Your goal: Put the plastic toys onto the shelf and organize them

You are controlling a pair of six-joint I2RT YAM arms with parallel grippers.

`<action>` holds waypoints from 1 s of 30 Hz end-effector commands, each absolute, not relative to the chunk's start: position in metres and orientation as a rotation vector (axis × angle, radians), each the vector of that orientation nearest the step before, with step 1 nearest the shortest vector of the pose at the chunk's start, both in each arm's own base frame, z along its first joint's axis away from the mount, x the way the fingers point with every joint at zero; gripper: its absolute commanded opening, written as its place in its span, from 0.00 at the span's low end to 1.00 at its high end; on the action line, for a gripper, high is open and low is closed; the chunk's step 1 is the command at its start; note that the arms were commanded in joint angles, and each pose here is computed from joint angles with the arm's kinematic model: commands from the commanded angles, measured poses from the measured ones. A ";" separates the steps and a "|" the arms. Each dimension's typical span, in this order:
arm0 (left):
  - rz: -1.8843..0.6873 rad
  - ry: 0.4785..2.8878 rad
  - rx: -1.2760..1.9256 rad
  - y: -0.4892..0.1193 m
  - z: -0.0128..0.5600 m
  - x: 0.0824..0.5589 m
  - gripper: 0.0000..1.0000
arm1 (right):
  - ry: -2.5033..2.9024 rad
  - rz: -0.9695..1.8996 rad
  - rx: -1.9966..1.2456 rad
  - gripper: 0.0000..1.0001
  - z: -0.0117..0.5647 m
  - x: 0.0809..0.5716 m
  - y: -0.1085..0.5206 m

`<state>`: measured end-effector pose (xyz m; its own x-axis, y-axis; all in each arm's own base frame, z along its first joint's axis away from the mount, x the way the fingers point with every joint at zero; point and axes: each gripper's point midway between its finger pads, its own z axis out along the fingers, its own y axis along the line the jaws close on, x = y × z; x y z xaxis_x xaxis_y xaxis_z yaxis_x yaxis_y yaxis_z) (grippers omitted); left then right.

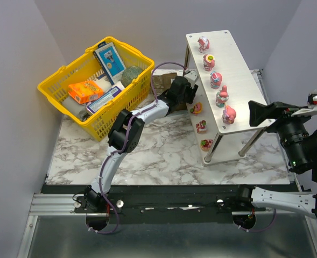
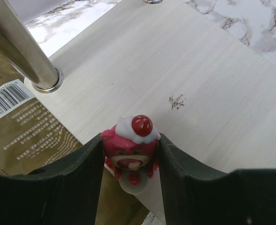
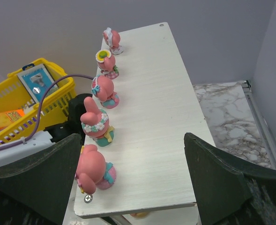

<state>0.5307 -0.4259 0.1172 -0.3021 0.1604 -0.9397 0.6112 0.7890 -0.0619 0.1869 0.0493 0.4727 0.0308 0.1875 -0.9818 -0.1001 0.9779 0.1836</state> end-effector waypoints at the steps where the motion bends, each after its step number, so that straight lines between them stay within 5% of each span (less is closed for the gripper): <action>1: -0.506 1.833 0.567 -0.431 0.124 0.535 0.57 | 1.526 0.208 0.090 0.97 0.475 0.186 0.043; 16: -0.510 1.826 0.559 -0.427 0.126 0.531 0.89 | 1.528 0.202 0.088 0.97 0.472 0.186 0.042; 30: -0.477 1.800 0.565 -0.416 0.139 0.524 0.96 | 1.531 0.216 0.081 0.97 0.471 0.186 0.045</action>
<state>0.5228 -0.4200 0.1022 -0.3122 0.1567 -0.9370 0.6075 0.7912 -0.0701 0.1867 0.0490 0.4715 0.0270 0.1826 -0.9828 -0.0999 0.9787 0.1791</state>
